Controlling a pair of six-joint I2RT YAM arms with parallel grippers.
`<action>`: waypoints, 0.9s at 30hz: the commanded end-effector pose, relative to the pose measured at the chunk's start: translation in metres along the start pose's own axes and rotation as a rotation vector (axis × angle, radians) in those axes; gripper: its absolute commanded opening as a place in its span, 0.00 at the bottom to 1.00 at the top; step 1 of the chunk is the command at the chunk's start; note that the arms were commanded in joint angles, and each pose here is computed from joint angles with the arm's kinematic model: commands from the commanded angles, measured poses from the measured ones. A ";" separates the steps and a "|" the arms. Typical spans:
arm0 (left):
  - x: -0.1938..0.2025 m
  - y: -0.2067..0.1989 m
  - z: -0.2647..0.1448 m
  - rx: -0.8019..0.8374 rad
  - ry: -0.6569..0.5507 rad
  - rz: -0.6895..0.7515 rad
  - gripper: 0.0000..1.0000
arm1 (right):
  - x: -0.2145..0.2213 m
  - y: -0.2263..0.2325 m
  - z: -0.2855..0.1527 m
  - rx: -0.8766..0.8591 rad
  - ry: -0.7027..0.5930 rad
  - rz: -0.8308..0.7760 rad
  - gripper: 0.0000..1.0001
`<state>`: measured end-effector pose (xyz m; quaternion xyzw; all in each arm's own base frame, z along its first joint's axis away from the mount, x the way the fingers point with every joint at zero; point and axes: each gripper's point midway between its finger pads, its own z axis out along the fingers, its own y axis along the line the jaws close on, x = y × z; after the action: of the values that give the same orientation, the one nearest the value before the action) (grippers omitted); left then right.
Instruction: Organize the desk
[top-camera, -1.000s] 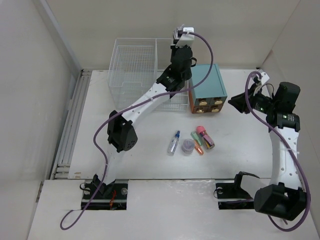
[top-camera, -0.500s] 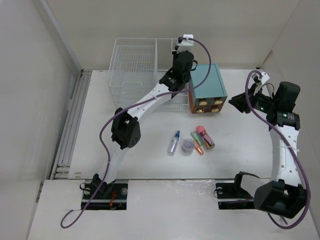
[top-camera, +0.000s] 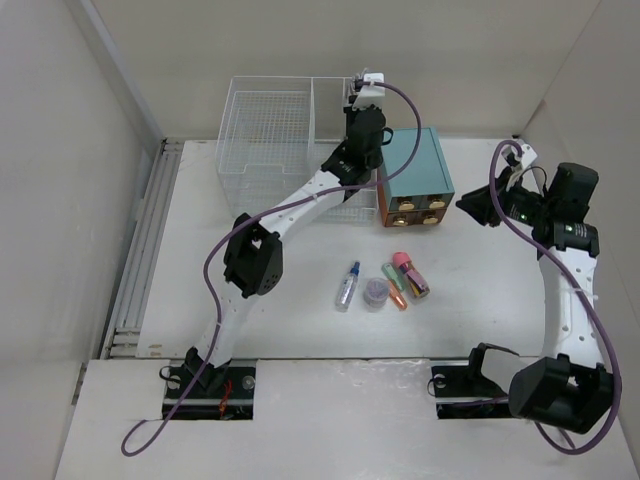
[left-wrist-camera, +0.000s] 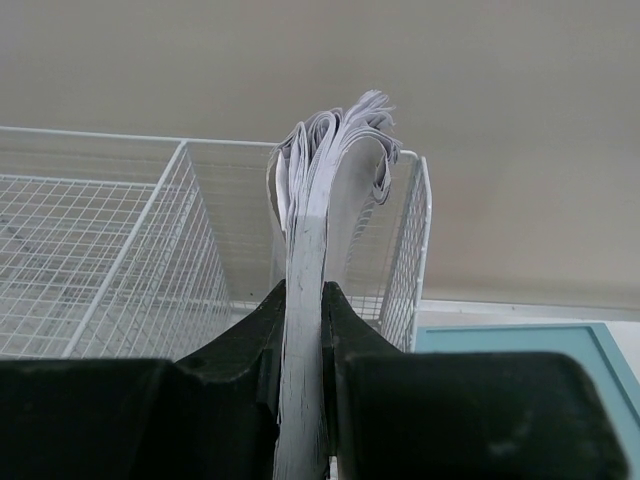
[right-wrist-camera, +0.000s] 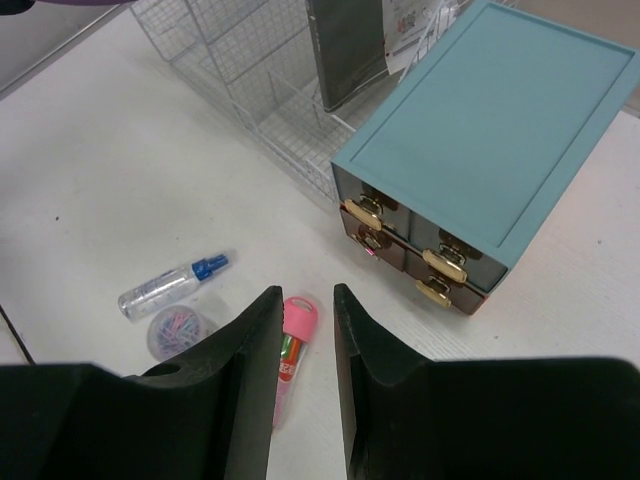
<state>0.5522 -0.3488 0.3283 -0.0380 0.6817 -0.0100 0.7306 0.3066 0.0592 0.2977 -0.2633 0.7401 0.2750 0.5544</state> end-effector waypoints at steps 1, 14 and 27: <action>-0.080 0.008 -0.004 -0.017 -0.172 -0.167 0.00 | -0.004 0.003 0.000 -0.025 -0.022 -0.035 0.33; -0.083 0.013 0.005 -0.027 -0.192 -0.168 0.00 | 0.002 -0.001 0.003 -0.039 -0.008 -0.021 0.33; -0.022 0.008 0.007 -0.022 -0.088 -0.151 0.06 | 0.006 -0.001 0.004 -0.052 0.001 -0.015 0.42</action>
<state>0.5632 -0.3484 0.2802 -0.0371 0.7008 0.0015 0.7124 0.3103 0.0590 0.2882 -0.2708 0.7414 0.2816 0.5457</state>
